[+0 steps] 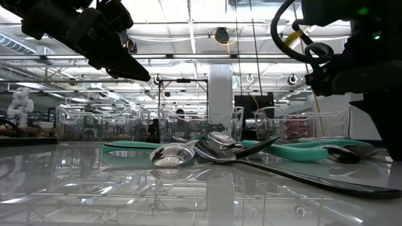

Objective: Sort silverware by color (type)
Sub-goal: Put the green spoon into the center transparent bin

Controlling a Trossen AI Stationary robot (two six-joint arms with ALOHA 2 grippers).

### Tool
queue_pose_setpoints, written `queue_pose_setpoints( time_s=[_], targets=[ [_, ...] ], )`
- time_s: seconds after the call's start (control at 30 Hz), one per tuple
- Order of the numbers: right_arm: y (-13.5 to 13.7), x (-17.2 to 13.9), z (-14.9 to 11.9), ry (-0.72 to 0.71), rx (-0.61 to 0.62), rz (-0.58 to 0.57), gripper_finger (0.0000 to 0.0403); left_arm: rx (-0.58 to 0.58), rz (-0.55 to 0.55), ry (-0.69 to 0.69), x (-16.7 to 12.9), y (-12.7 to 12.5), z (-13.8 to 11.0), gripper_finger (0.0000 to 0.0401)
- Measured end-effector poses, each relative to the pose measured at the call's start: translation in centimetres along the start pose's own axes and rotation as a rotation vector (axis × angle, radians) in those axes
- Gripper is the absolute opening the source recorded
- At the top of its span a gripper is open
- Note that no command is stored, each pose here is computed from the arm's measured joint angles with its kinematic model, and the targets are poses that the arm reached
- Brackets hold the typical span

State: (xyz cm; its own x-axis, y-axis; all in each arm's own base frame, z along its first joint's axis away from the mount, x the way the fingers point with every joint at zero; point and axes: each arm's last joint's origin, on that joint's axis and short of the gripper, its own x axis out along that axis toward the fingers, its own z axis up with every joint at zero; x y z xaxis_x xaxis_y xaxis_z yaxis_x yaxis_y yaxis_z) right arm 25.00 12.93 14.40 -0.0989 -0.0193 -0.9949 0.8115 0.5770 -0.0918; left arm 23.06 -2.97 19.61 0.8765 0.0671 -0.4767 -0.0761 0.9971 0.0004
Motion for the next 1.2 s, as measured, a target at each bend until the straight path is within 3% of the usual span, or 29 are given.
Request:
queue_pose_setpoints(
  time_s=[0.2,0.57,0.93,1.2],
  targets=[
    [-0.2,-0.2,-0.2,0.000,0.000,-0.006,0.0034,0.000,0.000,0.000,0.0,0.0,0.0,0.0127],
    [-1.5,-2.2,-0.3,-0.032,0.017,-0.041,0.0040,0.006,0.000,-0.003,0.0,0.0,0.0,0.0127],
    [-2.9,-7.7,1.2,-0.335,-0.106,0.081,0.0038,0.015,-0.002,-0.032,0.0,0.0,0.3,0.0127],
    [-4.0,-9.1,4.8,-0.457,-0.236,0.081,0.0038,0.075,0.003,-0.032,0.0,0.0,0.3,0.0127]
  ],
)
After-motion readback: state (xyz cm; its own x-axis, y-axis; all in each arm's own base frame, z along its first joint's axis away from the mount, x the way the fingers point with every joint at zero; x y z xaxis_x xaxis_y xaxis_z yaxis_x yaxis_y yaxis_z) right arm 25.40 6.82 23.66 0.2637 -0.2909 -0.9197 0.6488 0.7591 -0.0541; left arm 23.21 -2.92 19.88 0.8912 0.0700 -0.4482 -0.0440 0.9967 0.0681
